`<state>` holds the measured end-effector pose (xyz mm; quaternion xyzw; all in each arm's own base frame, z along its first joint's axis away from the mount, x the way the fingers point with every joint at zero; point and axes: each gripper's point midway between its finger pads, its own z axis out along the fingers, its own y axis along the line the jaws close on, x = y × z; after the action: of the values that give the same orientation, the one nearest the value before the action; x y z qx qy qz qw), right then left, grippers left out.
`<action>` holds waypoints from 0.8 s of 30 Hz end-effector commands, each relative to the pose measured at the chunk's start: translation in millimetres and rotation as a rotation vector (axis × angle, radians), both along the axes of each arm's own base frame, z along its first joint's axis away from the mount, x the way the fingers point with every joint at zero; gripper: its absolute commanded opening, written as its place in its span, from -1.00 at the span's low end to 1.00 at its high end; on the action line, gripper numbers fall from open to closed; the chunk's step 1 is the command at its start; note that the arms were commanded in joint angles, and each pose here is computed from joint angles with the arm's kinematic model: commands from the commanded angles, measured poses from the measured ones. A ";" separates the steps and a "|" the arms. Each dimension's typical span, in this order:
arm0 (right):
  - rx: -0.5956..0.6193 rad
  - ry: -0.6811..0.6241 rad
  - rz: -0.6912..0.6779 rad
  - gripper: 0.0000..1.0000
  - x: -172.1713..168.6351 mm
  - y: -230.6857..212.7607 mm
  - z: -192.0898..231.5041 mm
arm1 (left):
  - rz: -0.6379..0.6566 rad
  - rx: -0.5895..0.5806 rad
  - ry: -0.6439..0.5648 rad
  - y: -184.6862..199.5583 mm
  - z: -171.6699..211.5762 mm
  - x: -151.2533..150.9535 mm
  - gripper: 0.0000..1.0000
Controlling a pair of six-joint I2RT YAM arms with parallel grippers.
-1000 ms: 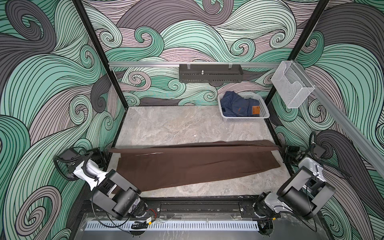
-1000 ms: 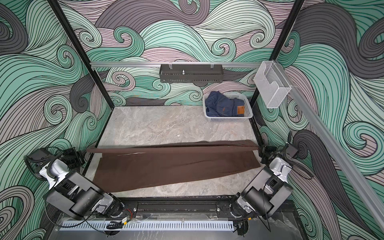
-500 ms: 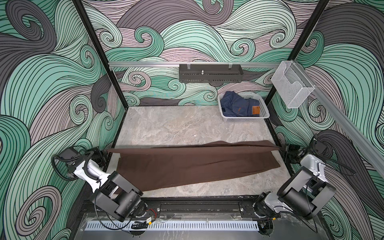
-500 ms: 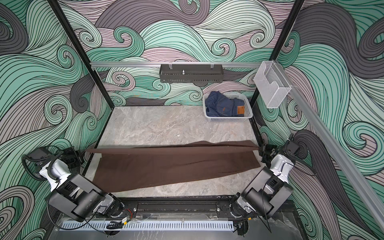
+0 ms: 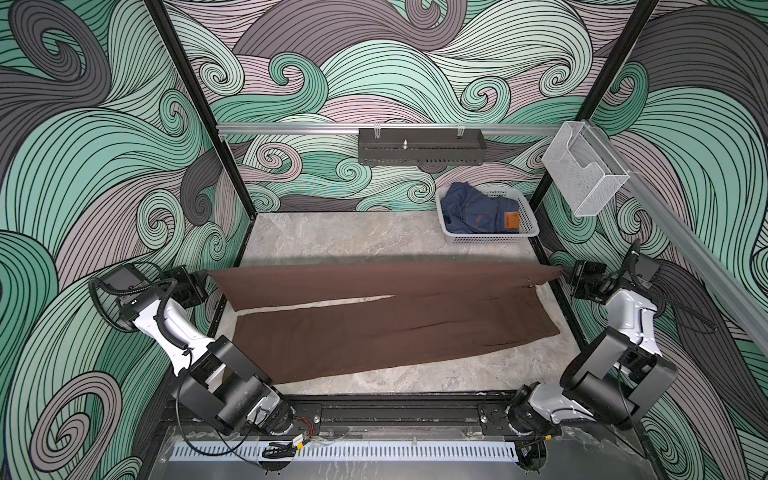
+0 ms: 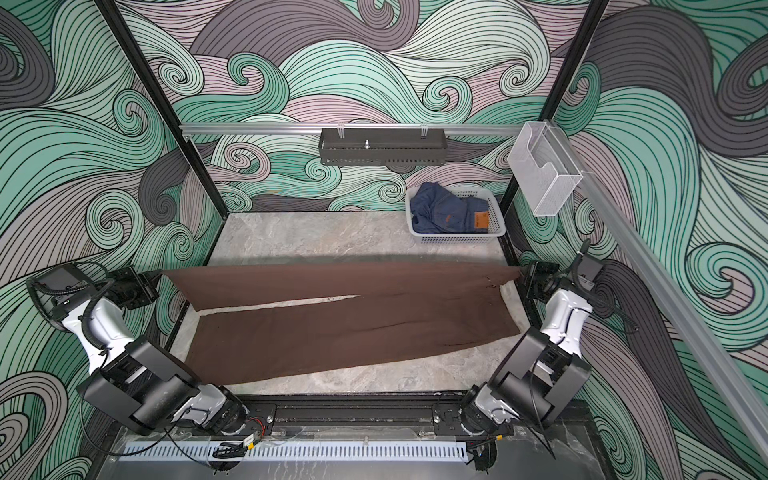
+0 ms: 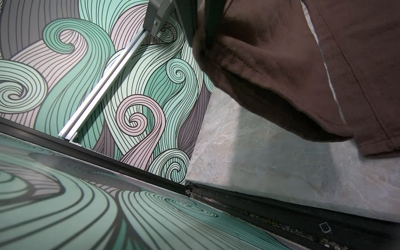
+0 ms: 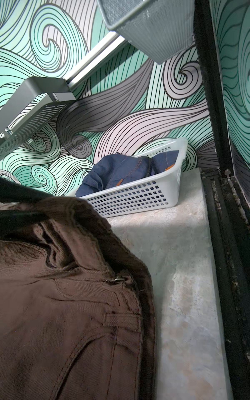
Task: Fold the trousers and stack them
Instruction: 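Lower the held edge onto the near half and open both grippers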
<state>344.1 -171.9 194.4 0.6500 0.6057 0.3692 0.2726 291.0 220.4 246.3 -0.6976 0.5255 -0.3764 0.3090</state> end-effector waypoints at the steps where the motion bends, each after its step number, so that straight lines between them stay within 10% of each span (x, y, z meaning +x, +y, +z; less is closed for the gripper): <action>1: -0.083 0.011 -0.098 -1.00 -17.4 -29.7 7.1 | 0.090 0.155 -0.040 20.7 24.3 -19.0 -1.00; 24: -0.152 0.419 -0.152 -1.00 -96.2 -37.3 -86.3 | 0.153 -0.019 0.279 -13.2 -108.4 -111.3 -1.00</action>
<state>260.9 -187.8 115.6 0.7256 0.6222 0.2166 0.1985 190.7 195.7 144.2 -0.7837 0.4873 -0.2994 0.2422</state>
